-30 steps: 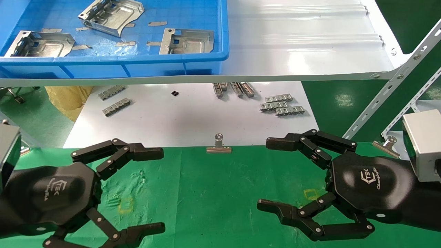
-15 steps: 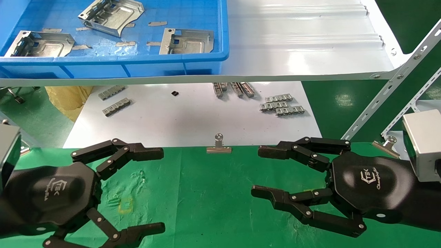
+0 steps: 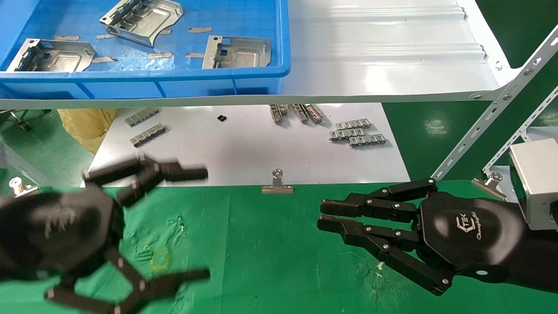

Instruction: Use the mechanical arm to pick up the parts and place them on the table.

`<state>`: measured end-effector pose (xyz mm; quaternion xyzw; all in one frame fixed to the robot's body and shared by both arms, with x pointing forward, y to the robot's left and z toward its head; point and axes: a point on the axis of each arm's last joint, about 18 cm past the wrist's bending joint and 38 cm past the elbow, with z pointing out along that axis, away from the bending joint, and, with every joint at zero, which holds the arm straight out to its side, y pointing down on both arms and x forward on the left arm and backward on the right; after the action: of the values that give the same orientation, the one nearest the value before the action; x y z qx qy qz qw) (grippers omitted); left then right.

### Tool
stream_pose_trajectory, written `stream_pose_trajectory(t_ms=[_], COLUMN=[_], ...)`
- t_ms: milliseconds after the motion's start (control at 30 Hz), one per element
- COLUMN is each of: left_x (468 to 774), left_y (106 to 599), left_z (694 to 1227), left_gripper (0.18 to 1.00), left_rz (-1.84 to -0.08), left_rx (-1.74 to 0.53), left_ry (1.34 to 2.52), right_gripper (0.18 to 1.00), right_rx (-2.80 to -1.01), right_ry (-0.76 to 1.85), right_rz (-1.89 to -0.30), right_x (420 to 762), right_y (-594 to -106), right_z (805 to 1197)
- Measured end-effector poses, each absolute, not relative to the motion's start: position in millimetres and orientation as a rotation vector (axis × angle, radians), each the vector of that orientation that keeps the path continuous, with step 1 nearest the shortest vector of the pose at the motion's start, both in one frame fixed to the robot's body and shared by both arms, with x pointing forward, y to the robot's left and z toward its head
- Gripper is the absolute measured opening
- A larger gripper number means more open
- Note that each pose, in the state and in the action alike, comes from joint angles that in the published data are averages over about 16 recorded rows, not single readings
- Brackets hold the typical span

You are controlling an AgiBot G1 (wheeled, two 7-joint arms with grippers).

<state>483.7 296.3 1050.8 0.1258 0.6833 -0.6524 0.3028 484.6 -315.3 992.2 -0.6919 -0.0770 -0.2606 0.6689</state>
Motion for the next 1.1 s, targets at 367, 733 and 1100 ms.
stream_pose_trajectory(t_ms=[367, 733, 1100], left_x=[557.9, 635.2, 671.5], left_y=[306.3, 348.2, 382.8], left_z=[1172.4, 1233.1, 1233.0], left_gripper=[1.001, 1.001, 0.987], left_rz=[-1.606, -1.411, -1.263], left_rx=[0.096, -0.335, -0.587], left_ry=[1.615, 1.466, 1.347], right_gripper=[0.221, 0.192, 0.211], right_rx=[-1.56, -1.56, -1.56], right_ry=[-0.174, -0.174, -0.174], right_rz=[-0.588, -0.588, -0.588], right_x=[484.6, 484.6, 484.6], right_y=[-315.3, -315.3, -315.3], right_z=[992.2, 992.2, 992.2])
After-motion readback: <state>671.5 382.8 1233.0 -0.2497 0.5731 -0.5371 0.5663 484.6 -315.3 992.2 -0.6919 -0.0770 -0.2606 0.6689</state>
